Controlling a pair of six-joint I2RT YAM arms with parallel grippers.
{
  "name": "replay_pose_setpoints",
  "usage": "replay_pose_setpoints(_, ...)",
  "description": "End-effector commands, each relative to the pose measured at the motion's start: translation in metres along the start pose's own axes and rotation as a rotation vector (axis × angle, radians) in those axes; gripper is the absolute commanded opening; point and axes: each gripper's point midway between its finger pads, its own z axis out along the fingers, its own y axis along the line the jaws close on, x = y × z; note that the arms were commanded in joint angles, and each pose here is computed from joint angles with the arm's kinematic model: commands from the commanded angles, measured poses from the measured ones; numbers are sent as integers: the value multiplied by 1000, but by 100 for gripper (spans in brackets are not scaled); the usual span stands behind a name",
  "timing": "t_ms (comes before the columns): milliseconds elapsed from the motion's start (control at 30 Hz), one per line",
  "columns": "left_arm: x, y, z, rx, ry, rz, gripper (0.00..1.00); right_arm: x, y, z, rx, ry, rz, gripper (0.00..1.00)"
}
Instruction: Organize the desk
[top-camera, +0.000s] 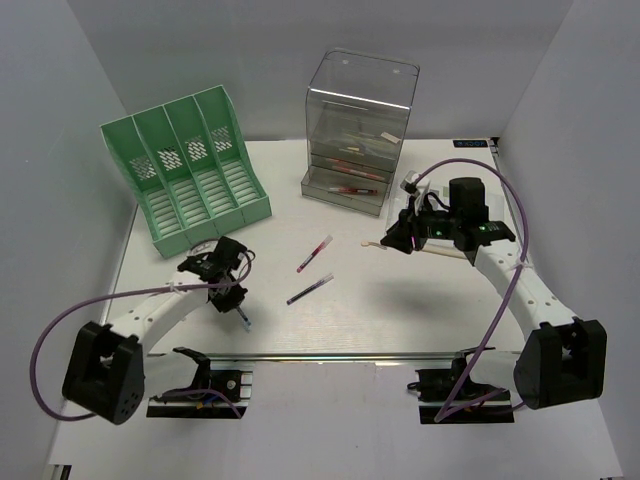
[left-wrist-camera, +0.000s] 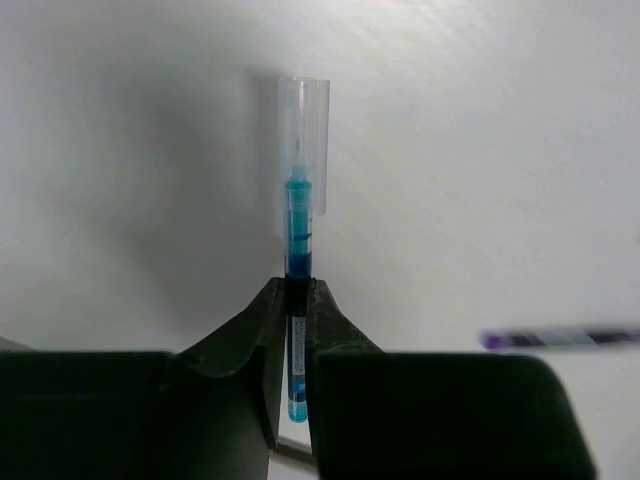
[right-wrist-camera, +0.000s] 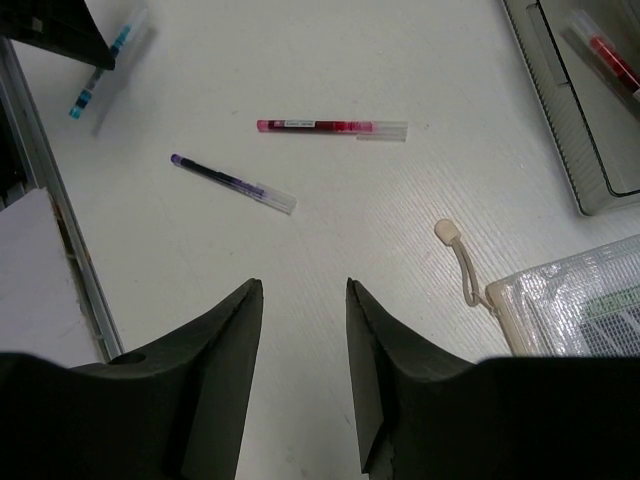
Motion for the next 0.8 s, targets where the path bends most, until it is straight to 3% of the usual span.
replay_pose_setpoints(0, -20, -53, -53, 293, -26, 153, 0, -9, 7, -5, -20, -38, -56, 44)
replay_pose_setpoints(167, -30, -127, -130, 756, -70, 383, 0, -9, 4, -7, 0, -42, -73, 44)
replay_pose_setpoints(300, -43, -187, -182, 1104, -244, 645, 0, -11, -2, -9, 35, -48, -96, 44)
replay_pose_setpoints(400, -41, -219, -187, 1219, -302, 853, 0, -10, -8, -12, 66, -47, -99, 44)
replay_pose_setpoints(533, -63, -267, -182, 1224, -418, 1121, 0, -12, -14, -16, 104, -55, -117, 44)
replay_pose_setpoints(633, -77, -304, -179, 1243, -551, 1322, 0, -15, -24, -23, 169, -62, -132, 44)
replay_pose_setpoints(667, -89, -316, -184, 1235, -646, 1394, 0, -18, -25, -24, 181, -68, -144, 44)
replay_pose_setpoints(767, -110, -349, -174, 1197, -781, 1486, 0, -22, -30, -31, 223, -89, -157, 44)
